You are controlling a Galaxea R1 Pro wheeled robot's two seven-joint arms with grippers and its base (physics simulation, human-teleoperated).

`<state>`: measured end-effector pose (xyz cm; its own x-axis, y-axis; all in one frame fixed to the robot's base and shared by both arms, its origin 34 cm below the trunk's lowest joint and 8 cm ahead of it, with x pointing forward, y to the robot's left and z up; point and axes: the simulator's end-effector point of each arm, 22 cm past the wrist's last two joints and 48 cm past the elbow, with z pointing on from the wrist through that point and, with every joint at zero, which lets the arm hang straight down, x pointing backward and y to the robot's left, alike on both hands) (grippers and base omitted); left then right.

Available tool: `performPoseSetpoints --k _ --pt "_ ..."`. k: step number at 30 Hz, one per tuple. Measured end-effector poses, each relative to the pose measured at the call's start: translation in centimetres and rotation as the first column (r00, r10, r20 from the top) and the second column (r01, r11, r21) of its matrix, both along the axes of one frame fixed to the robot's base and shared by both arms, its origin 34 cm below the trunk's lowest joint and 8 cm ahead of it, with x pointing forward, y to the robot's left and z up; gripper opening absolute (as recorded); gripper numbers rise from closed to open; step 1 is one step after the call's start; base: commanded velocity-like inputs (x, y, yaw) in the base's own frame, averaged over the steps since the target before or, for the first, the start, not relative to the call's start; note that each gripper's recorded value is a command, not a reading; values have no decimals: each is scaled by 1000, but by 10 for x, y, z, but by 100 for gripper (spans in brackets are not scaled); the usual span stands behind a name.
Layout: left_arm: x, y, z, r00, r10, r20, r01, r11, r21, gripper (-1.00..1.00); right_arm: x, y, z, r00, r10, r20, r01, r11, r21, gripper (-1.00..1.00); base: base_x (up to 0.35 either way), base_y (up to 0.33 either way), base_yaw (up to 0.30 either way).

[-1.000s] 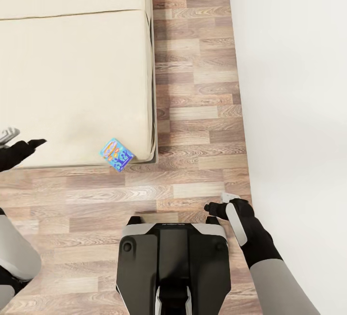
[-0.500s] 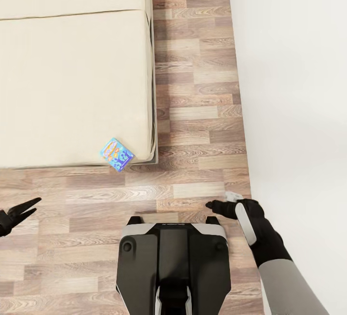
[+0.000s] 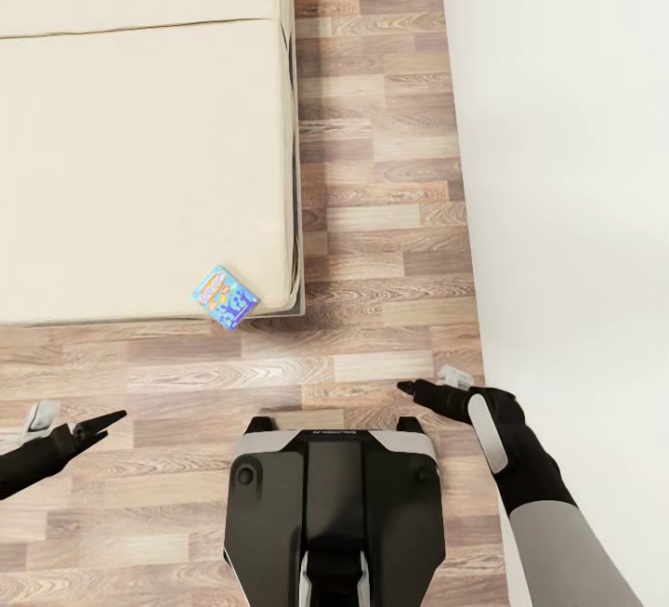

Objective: Put all the toys in the child's room - the three board games (two on the bed and one on the table), the two jigsaw puzzles on the table, and the tennis ball on the table - inside the toy box on the table in the child's room.

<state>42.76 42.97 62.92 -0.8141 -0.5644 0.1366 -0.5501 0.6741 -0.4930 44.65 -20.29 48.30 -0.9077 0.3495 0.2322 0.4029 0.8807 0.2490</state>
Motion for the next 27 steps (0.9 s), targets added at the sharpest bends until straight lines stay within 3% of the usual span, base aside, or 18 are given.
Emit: performPoseSetpoints --k 6,13,27 --pt "1 -2 0 1000 -8 8 8 1000 0 100 2 6 1 1000 -10 9 10 1000 28 100 0 0 0" --pt "3 -1 1 1000 -17 16 17 1000 3 100 14 28 11 997 -46 55 38 988 147 100 0 0 0" --pt "2 -1 0 1000 -19 12 19 1000 7 100 24 33 18 992 -96 82 78 975 207 100 0 0 0"
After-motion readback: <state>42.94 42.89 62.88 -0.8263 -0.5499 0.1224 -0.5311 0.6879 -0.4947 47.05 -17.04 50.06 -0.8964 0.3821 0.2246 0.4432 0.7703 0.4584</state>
